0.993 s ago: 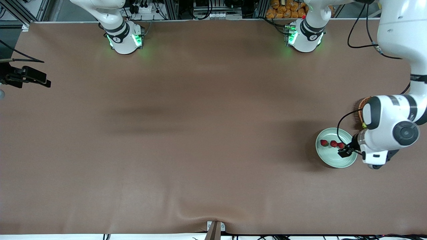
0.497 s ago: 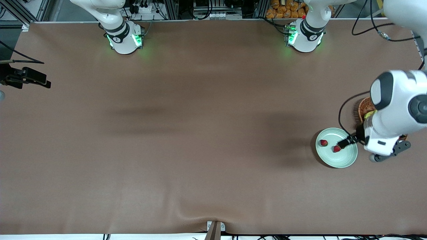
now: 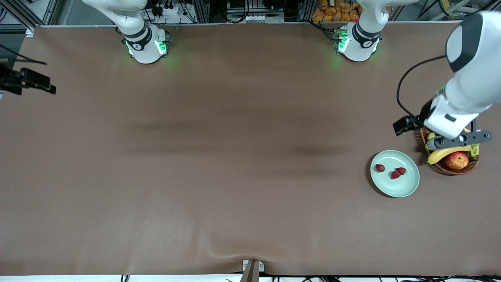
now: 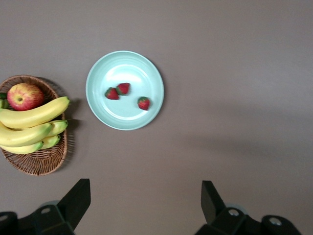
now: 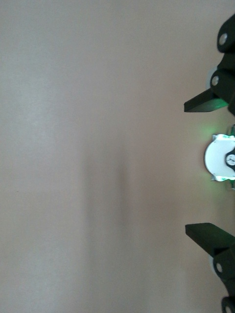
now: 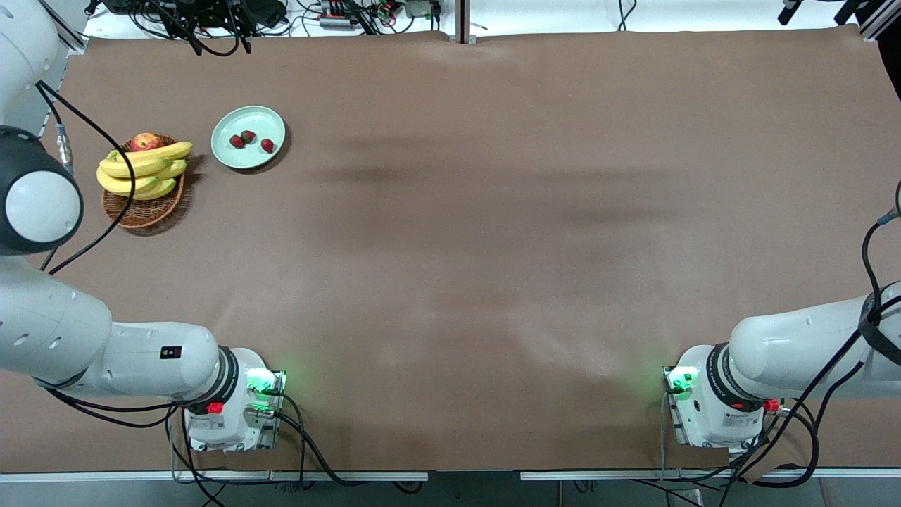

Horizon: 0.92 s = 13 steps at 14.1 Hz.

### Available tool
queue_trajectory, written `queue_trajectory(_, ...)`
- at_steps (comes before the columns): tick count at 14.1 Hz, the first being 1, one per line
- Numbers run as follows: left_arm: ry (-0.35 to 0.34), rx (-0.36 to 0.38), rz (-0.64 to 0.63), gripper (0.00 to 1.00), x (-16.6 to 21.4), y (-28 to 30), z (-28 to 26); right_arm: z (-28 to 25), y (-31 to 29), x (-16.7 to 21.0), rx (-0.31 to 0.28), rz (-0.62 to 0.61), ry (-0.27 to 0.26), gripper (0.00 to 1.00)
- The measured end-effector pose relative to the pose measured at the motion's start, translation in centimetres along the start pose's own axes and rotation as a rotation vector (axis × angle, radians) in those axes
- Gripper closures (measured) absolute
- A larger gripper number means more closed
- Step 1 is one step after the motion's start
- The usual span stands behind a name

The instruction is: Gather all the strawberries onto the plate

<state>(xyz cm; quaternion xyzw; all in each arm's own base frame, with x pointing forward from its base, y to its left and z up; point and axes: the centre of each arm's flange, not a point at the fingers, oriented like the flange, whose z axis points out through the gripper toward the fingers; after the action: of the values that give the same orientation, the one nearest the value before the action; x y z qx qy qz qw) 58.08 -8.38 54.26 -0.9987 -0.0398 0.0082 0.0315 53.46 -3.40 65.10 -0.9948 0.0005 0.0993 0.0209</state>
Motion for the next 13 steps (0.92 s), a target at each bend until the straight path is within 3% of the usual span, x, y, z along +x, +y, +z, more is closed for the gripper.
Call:
queue_trajectory(6, -0.026, -0.014, 0.213, 0.0, -1.9, -1.6, -3.8, -0.8, -0.1, -1.0, 0.001, -0.001, -0.027, 0.0)
queue_trajectory(13, -0.012, -0.061, 0.252, 0.0, -2.7, -1.6, -7.8, -1.5, -0.2, -1.5, 0.001, -0.001, -0.031, 0.0)
